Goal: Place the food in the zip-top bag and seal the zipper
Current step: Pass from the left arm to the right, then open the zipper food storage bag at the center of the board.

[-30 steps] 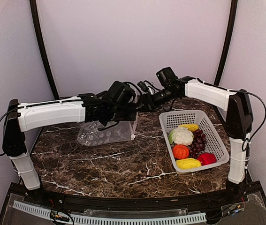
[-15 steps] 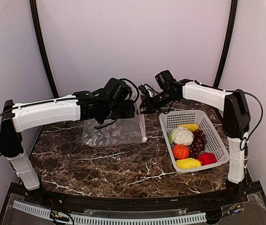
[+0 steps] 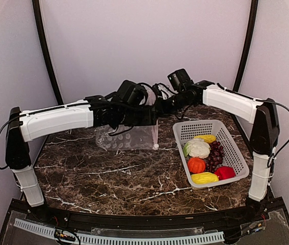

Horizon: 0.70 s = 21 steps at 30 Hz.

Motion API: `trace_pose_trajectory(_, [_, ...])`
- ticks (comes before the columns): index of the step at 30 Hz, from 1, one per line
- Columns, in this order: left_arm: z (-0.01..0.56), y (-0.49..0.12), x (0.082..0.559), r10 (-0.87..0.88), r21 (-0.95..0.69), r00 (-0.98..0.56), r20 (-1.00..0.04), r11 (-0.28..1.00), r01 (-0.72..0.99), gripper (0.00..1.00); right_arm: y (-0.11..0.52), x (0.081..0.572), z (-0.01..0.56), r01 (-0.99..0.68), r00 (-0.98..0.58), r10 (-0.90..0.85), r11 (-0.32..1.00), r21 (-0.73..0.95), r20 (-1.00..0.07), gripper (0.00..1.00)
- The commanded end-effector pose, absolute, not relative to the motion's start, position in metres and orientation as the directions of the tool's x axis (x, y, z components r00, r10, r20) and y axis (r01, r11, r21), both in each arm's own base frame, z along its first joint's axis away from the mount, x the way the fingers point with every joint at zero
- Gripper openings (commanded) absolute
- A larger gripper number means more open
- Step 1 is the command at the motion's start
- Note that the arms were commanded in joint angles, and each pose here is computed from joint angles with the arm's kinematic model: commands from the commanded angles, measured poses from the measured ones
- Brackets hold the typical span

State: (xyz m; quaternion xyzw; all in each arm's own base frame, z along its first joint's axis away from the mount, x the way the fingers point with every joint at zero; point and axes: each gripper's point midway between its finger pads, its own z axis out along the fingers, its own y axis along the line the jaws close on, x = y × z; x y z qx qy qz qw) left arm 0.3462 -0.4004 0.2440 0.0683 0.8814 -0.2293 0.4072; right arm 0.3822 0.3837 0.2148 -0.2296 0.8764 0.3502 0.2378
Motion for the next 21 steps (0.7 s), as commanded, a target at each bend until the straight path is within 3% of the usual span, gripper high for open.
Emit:
trace_pose_trajectory(1, [0.246,-0.399,0.35,-0.058,-0.325,-0.664,-0.746,0.901,0.286,0.68,0.376,0.385,0.241,-0.563,-0.755,-0.197,0.683,0.465,-0.626,0.0])
trace_pose_trajectory(16, [0.226,-0.393,0.365,-0.017,-0.218,-0.648,-0.762,0.948,0.232,0.6,0.374,0.379,0.256,-0.547,-0.755,-0.16,0.688,0.477,-0.636,0.0])
trace_pose_trajectory(21, [0.233,-0.376,0.374,-0.046,-0.173,-0.604,-0.796,0.973,0.154,0.44,0.376,0.375,0.252,-0.551,-0.756,-0.171,0.689,0.472,-0.632,0.0])
